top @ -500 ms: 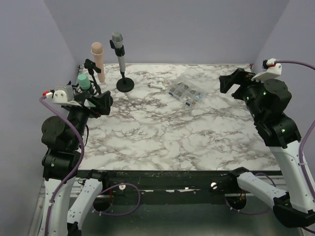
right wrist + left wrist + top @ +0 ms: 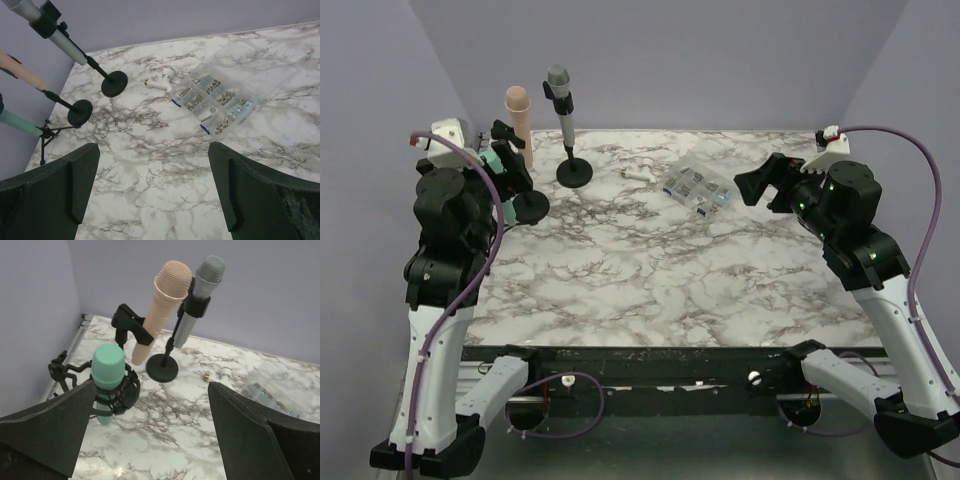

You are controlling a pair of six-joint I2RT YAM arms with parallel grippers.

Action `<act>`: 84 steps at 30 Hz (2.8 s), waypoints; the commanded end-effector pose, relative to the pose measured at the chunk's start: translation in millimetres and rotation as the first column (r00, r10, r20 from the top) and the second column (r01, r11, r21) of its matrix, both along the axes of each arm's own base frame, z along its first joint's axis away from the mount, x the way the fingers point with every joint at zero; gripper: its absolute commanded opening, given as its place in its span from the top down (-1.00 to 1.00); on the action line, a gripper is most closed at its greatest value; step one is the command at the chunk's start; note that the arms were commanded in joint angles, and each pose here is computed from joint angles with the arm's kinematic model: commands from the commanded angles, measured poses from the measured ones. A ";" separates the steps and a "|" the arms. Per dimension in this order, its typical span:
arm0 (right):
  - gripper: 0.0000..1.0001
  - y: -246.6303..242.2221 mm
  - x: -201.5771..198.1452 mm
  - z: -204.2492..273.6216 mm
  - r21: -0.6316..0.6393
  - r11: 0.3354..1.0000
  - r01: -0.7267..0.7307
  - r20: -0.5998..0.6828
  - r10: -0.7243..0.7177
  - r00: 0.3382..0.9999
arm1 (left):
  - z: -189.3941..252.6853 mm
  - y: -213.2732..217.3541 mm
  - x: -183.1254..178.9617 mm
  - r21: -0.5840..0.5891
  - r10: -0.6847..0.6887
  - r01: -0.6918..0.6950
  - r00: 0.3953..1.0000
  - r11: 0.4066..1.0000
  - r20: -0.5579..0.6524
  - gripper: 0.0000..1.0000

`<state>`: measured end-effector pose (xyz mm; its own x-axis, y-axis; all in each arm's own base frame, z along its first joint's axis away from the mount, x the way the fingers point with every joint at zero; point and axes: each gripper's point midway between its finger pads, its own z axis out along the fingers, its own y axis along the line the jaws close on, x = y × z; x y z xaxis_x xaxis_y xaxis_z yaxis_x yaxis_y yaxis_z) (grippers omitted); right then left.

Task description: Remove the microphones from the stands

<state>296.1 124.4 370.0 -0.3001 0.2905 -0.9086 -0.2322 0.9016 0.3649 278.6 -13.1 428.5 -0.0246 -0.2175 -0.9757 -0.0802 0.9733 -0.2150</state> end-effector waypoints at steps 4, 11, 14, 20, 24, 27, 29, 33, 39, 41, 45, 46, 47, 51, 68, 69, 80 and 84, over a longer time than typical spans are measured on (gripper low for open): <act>-1.00 11.8 -13.2 17.3 0.032 0.996 -0.086 0.051 0.085 0.995 | -15.3 35.3 45.5 0.070 0.188 -0.179 0.970 0.981 -0.156 -0.97; -1.00 11.9 -16.9 15.6 0.024 0.995 -0.098 0.045 0.096 0.994 | -42.2 58.4 76.0 0.080 0.296 -0.285 0.921 0.955 -0.253 -0.93; -1.00 13.2 -17.1 12.7 0.022 0.994 -0.105 0.037 0.104 0.994 | -54.1 67.5 79.5 0.104 0.334 -0.318 0.903 0.942 -0.269 -0.90; -1.00 16.7 -16.0 5.7 0.029 0.993 -0.117 0.018 0.116 0.993 | -73.3 70.6 90.4 0.131 0.331 -0.305 0.900 0.943 -0.283 -0.81; -1.00 17.4 -16.9 5.2 0.036 0.992 -0.119 0.015 0.119 0.993 | -83.8 72.1 92.9 0.135 0.338 -0.311 0.895 0.941 -0.290 -0.71; -1.00 16.4 -18.1 7.0 0.038 0.992 -0.116 0.020 0.116 0.993 | -89.9 72.6 94.7 0.136 0.340 -0.314 0.896 0.940 -0.286 -0.61; -1.00 16.2 -18.4 7.1 0.037 0.993 -0.116 0.019 0.116 0.993 | -93.2 72.0 95.8 0.137 0.336 -0.309 0.898 0.941 -0.286 -0.50; -1.00 15.8 -19.4 7.1 0.036 0.993 -0.116 0.013 0.115 0.993 | -98.9 71.1 97.9 0.139 0.331 -0.302 0.896 0.943 -0.297 -0.36; -1.00 14.6 -22.7 11.5 0.042 0.992 -0.115 0.021 0.114 0.993 | -89.0 71.8 97.4 0.158 0.326 -0.292 0.907 0.943 -0.267 0.04; -1.00 14.5 -23.4 11.8 0.043 0.992 -0.115 0.022 0.115 0.993 | -81.9 72.4 96.3 0.167 0.325 -0.290 0.911 0.942 -0.252 0.17; -1.00 14.0 -24.3 11.6 0.045 0.992 -0.114 0.023 0.113 0.993 | -63.3 73.5 92.5 0.181 0.324 -0.289 0.922 0.940 -0.214 0.58; -1.00 13.9 -24.3 10.8 0.046 0.993 -0.113 0.020 0.112 0.993 | -58.0 74.1 90.9 0.183 0.326 -0.292 0.924 0.939 -0.201 0.62; -1.00 14.0 -24.3 10.1 0.045 0.993 -0.113 0.018 0.113 0.993 | -52.0 74.7 89.1 0.185 0.327 -0.294 0.926 0.938 -0.188 0.67; -1.00 13.2 -24.3 7.7 0.041 0.993 -0.110 0.013 0.109 0.994 | -20.9 74.2 79.6 0.182 0.319 -0.295 0.940 0.938 -0.120 0.78; -1.00 -12.7 -6.0 -3.7 0.023 0.997 0.073 -0.008 -0.073 0.997 | 119.6 46.6 0.5 0.076 0.160 -0.180 0.963 0.981 0.218 1.00; -1.00 -13.6 -6.1 -4.4 0.018 0.997 0.075 -0.006 -0.075 0.997 | 124.6 41.5 -5.3 0.066 0.133 -0.151 0.964 0.986 0.229 1.00; -1.00 41.0 -18.5 -29.0 0.032 0.967 -0.253 -0.057 0.254 0.965 | 83.4 -76.0 -43.9 -0.083 -0.472 0.492 0.862 0.867 0.182 1.00; -0.93 70.5 -20.5 -41.7 0.110 0.915 -0.387 -0.113 0.399 0.910 | 45.1 -119.4 -45.7 -0.225 -0.682 0.696 0.716 0.682 0.149 1.00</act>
